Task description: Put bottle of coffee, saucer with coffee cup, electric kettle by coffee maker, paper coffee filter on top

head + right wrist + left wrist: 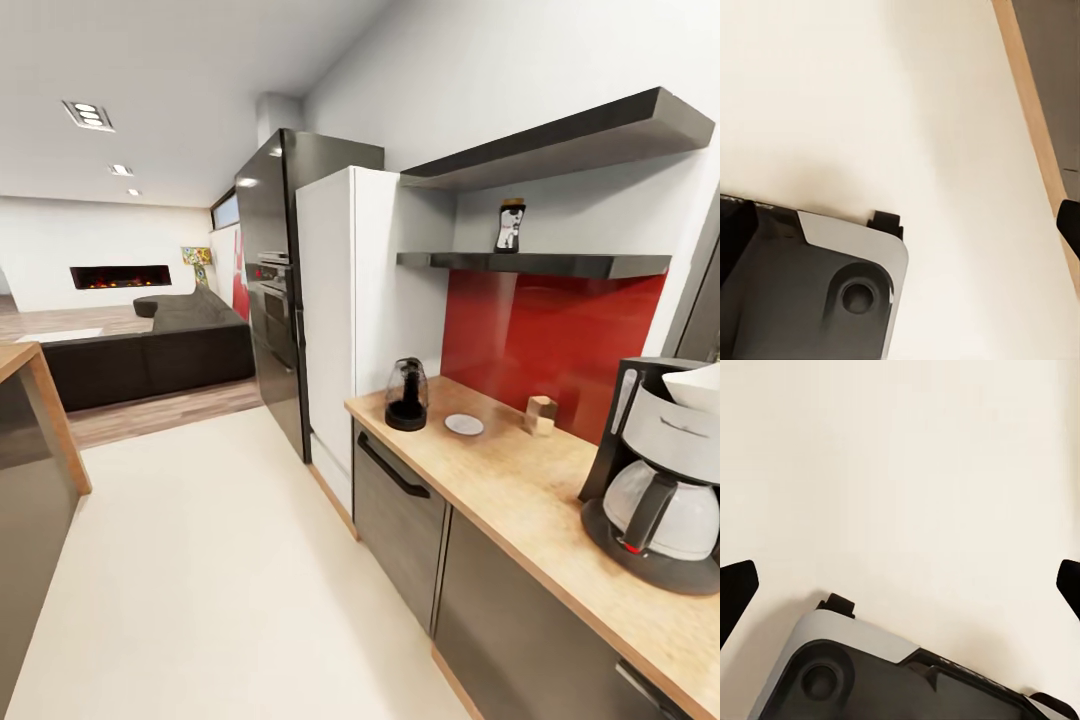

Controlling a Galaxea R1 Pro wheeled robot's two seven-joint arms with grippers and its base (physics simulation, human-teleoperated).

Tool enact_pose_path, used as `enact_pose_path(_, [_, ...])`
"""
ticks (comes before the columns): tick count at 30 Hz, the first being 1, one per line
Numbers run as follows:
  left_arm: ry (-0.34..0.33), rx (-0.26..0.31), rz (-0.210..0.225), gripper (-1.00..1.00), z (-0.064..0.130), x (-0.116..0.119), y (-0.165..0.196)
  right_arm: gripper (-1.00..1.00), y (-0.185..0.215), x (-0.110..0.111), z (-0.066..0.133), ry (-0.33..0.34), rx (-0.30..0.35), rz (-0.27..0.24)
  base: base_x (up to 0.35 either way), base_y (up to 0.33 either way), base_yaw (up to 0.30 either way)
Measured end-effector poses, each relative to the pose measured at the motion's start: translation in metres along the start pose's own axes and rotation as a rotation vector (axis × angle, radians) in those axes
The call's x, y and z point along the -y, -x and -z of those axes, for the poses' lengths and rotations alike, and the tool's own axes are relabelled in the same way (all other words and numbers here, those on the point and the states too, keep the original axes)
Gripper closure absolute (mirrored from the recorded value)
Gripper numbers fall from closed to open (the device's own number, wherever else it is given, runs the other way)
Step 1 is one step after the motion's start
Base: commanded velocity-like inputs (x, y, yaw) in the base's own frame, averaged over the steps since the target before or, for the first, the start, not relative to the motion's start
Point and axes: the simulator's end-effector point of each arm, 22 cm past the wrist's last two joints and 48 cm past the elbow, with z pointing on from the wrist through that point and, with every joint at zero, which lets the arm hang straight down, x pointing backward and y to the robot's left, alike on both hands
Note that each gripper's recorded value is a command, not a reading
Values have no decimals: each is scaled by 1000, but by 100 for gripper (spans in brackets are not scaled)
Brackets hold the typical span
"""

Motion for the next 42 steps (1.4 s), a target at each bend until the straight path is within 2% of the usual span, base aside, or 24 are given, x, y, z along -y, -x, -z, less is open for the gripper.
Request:
enact_pose_path(10, [2, -1, 2, -100, 0, 0, -1, -100, -3, 2, 0, 0, -7, 6, 3, 0, -16])
enact_pose_path(36, [1, -1, 2, -100, 0, 0, 0, -100, -3, 2, 0, 0, -7, 5, 0, 0, -241])
enact_pose_path(42, [2, 1, 1, -100, 0, -1, 0, -100, -3, 2, 1, 0, -5, 6, 112, 102, -71])
